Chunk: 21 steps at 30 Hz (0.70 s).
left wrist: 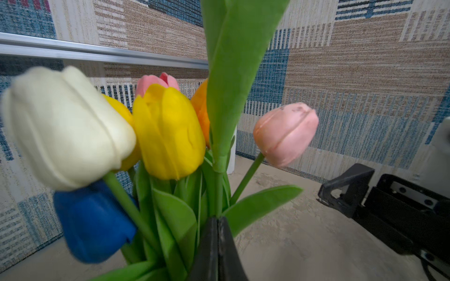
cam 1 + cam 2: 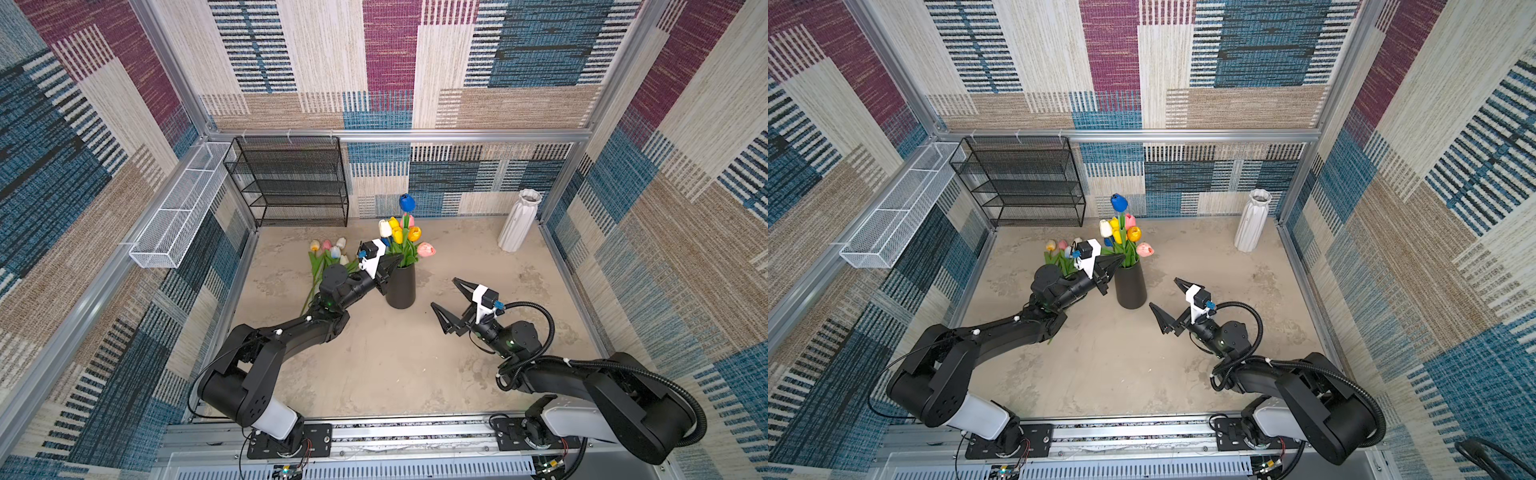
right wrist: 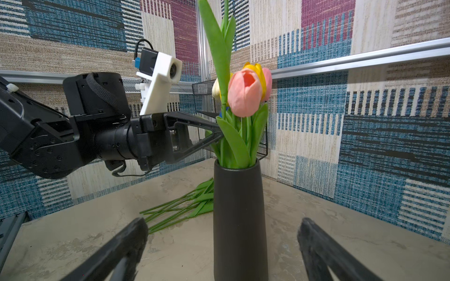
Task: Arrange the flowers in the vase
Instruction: 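Lower the blue tulip into the dark grey vase with the left gripper, then open the left gripper and move it back to the loose tulips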
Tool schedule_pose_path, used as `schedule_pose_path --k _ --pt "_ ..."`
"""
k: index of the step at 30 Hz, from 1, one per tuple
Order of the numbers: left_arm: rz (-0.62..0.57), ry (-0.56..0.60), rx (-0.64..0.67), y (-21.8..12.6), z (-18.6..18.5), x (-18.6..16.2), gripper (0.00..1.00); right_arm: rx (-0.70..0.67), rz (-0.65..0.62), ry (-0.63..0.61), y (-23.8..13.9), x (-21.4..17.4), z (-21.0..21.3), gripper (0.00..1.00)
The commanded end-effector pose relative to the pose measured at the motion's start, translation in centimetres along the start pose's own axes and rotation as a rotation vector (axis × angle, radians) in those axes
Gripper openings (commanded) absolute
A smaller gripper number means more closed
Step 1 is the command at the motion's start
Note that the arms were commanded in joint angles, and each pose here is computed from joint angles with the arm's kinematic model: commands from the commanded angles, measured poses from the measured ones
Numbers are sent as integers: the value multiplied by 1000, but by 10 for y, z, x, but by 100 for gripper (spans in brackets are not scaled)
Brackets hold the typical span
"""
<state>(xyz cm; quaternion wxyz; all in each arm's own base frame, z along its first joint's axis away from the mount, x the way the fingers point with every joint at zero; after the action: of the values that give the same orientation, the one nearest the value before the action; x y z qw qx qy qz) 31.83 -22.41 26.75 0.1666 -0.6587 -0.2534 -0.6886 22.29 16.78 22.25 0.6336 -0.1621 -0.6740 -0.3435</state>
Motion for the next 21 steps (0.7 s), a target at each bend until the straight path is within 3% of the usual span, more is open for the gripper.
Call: schedule_pose_path --k 1,4,17,21 --pt "-7 38 48 -5 2 1 36 18 -24 7 3 5 1 100" --pt "-14 31 84 -11 3 -1 52 27 -14 11 5 3 1 100" --pt "90 27 206 -18 13 25 58 39 -1 21 8 -1 1 100" --pt "66 71 203 -38 3 38 63 41 -1 20 7 -1 2 100"
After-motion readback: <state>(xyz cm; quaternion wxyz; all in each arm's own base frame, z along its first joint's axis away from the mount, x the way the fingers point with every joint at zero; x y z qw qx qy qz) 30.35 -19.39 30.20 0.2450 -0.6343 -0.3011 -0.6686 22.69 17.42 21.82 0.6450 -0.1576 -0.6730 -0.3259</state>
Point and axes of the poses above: each gripper's point midway between its finger pads, its own y axis out along the fingers, its own z axis along the line the jaws close on, x = y × z, the point moved 7 cm from there along -y, back along the fingers
